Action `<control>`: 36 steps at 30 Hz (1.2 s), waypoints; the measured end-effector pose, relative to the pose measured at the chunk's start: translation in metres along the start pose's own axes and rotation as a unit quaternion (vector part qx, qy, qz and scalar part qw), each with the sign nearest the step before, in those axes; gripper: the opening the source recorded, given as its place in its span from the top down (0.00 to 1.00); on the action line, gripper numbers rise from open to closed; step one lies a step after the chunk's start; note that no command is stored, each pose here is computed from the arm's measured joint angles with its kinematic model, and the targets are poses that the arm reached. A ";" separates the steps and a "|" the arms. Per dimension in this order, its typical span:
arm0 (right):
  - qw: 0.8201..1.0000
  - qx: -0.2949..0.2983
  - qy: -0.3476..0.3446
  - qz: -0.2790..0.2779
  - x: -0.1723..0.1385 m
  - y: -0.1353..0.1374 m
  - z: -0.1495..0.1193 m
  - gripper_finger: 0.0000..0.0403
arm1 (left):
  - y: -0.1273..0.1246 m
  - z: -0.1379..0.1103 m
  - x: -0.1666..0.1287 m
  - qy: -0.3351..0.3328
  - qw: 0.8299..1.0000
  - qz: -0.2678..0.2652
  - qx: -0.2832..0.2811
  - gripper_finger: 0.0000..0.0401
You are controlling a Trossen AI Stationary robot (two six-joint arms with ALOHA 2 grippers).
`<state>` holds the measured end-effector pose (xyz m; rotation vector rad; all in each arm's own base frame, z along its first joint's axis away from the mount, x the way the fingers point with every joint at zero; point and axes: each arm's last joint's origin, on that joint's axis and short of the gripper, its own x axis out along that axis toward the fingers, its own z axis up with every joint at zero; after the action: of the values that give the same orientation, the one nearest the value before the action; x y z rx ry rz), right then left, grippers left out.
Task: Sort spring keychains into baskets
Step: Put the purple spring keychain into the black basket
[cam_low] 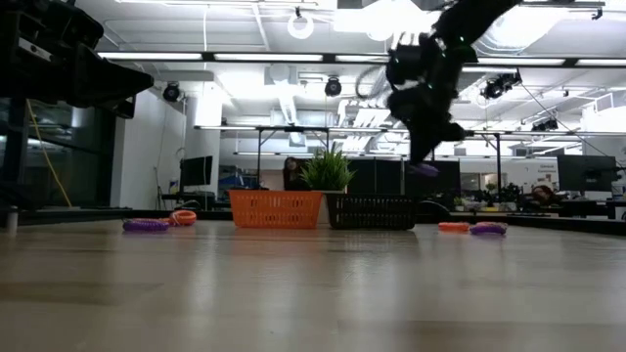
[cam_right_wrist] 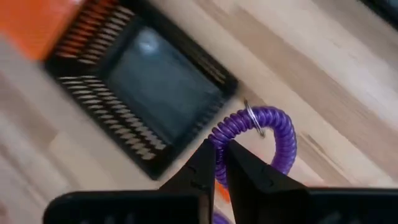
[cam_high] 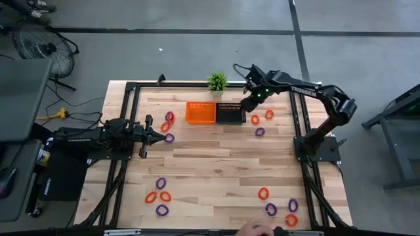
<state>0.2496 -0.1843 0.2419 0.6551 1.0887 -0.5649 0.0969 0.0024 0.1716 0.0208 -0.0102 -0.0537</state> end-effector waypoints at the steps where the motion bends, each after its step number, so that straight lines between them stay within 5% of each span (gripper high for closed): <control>1: 1.000 -0.015 -0.004 0.004 -0.001 0.006 0.002 0.94 | 0.000 0.000 0.000 0.000 1.000 0.000 0.000 1.00; 16: 0.974 -0.207 0.089 -0.004 0.029 0.065 0.035 0.94 | 0.000 0.000 0.000 0.000 1.000 0.000 0.000 1.00; 36: 0.966 -0.189 0.160 -0.071 0.074 0.072 0.032 0.92 | 0.000 0.000 0.000 0.000 1.000 0.000 0.000 1.00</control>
<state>0.3469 -0.1657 0.1982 0.3389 1.5102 -0.3620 0.0969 0.0024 0.1715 0.0204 -0.0098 -0.0533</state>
